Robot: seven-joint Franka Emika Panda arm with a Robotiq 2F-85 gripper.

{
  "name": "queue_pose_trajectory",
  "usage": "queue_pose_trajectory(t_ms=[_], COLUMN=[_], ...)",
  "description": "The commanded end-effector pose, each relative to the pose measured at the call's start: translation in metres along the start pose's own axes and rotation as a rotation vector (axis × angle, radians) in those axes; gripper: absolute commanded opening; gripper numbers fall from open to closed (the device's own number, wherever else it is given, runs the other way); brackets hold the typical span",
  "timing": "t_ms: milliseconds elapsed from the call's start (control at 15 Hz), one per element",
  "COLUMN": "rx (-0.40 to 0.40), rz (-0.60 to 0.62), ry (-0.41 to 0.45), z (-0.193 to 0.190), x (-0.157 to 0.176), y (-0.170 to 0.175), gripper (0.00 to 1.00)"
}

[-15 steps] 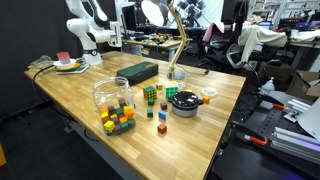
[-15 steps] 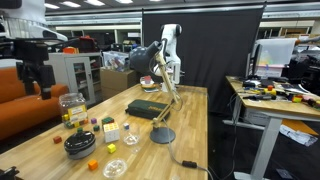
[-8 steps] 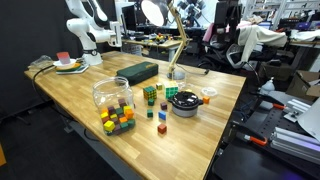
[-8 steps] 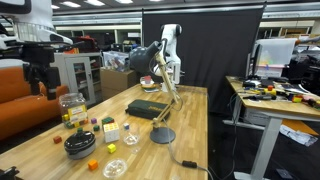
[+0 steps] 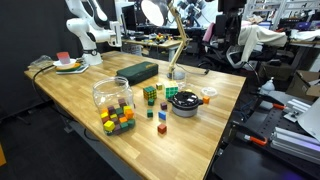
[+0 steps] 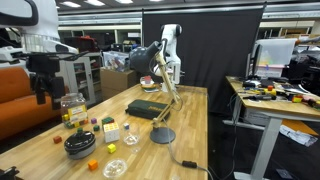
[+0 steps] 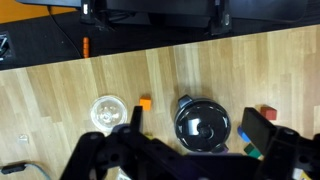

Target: Put the orange block on top of one of the green cubes on the left

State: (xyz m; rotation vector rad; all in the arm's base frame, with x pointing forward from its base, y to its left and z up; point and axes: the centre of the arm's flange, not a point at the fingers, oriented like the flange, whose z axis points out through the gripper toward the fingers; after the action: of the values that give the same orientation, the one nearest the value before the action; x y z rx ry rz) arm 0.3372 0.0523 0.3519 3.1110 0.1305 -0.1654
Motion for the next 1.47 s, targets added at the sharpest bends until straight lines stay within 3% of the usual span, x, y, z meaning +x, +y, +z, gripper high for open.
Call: queue_pose_trajectory(t_ms=[0, 400, 467, 1000, 1400], rx=[-0.025, 0.018, 0.005, 0.011, 0.032], rz=[0.042, 0.125, 0.086, 0.110, -0.009], ry=[-0.011, -0.085, -0.079, -0.091, -0.154], z=[0.032, 0.092, 0.081, 0.091, 0.137], x=[0.029, 0.041, 0.029, 0.036, 0.056], y=[0.013, 0.024, 0.019, 0.023, 0.027], gripper=[1.00, 1.00, 1.00, 1.00, 1.00])
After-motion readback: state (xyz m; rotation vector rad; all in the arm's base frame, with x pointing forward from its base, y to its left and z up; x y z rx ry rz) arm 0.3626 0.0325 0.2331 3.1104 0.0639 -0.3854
